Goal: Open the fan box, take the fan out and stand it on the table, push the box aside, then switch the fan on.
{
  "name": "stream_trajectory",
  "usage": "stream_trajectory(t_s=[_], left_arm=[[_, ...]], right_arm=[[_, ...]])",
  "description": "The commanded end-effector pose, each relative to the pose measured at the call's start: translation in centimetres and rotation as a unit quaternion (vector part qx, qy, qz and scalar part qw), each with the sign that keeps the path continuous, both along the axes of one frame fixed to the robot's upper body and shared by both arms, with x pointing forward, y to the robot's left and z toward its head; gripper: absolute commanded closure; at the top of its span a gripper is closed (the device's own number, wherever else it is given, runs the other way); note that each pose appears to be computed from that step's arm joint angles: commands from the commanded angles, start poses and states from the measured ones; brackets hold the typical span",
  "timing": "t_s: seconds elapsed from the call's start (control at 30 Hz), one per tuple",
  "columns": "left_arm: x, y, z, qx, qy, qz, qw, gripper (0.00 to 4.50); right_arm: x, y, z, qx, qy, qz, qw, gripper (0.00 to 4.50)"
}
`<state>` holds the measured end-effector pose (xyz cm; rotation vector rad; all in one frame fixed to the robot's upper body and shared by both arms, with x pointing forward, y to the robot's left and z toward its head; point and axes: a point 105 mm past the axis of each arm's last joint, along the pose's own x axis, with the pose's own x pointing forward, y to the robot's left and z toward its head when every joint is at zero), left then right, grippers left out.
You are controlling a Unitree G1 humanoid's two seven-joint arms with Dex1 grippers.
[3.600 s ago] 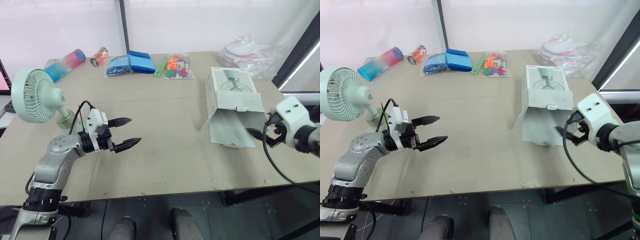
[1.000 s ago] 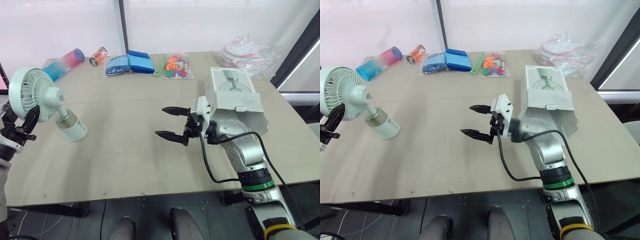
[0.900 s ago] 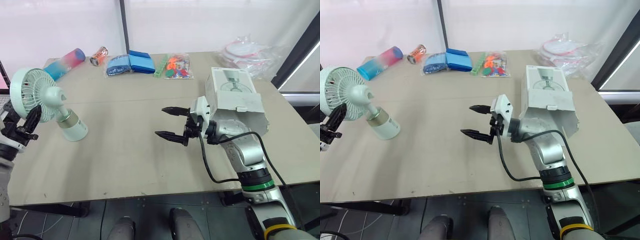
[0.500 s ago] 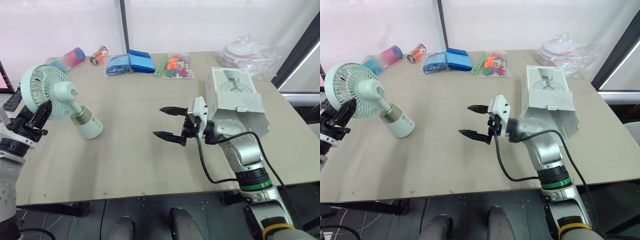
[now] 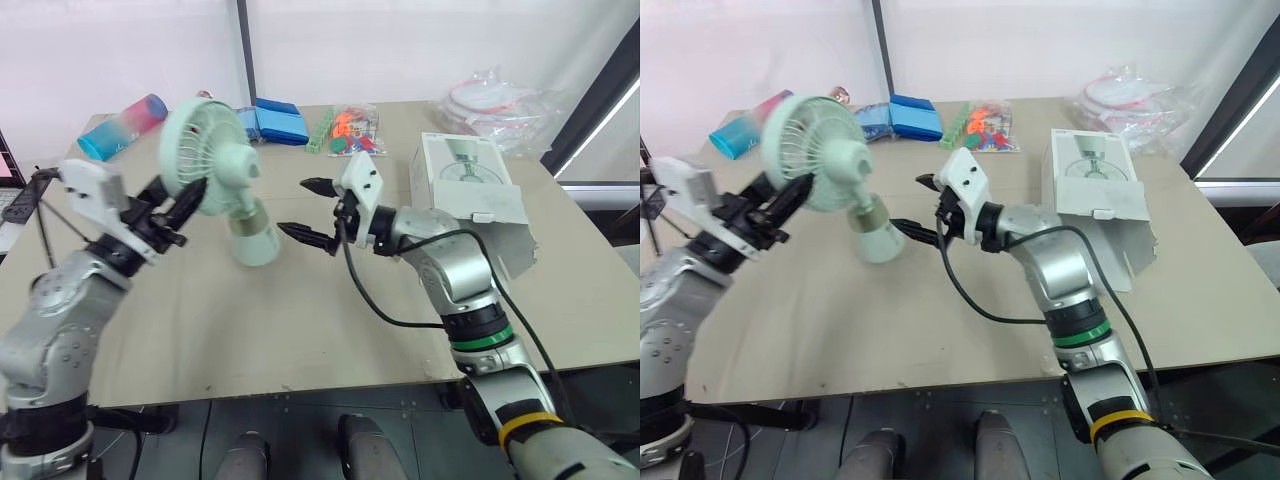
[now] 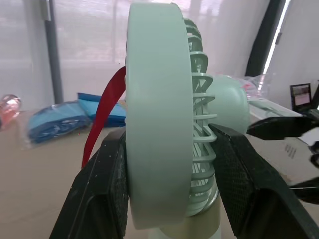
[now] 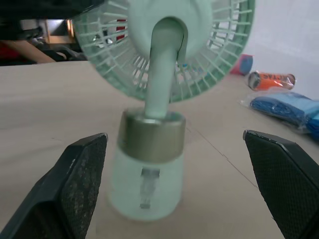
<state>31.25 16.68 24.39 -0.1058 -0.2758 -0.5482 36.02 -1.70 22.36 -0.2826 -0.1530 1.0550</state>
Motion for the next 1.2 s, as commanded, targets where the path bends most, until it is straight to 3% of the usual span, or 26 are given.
stream_trajectory(t_s=[0.03, 0.33, 0.73, 0.9, 0.97, 1.0, 1.2], left_arm=[[-1.3, -1.1, 3.2, 0.008, -0.071, -0.009, 0.997, 2.60], [-1.1, -2.0, 2.8, 0.019, -0.071, -0.027, 0.997, 2.60], [-0.6, -1.5, 2.0, 0.032, -0.071, -0.003, 0.997, 2.60], [-0.6, -1.4, 1.8, 0.033, -0.071, 0.000, 0.997, 2.60], [-0.6, -1.4, 1.8, 0.033, -0.071, 0.000, 0.997, 2.60], [-0.6, -1.5, 1.8, 0.033, -0.072, -0.001, 0.997, 2.60], [-0.6, -1.5, 1.9, 0.032, -0.074, -0.002, 0.997, 2.60]], right_arm=[[0.5, 0.2, 1.2, 0.014, -0.005, -0.023, 1.000, 0.00], [1.4, 0.9, 0.9, 0.027, 0.039, -0.065, 0.997, 0.00], [1.0, 1.7, 1.1, 0.029, 0.042, -0.057, 0.997, 0.00], [0.7, 2.0, 1.1, 0.030, 0.042, -0.050, 0.997, 1.52], [0.6, 2.2, 1.1, 0.033, 0.044, -0.045, 0.997, 2.72], [0.5, 2.4, 1.2, 0.035, 0.044, -0.041, 0.998, 3.01], [0.1, 2.9, 1.1, 0.039, 0.055, -0.026, 0.997, 3.01]])
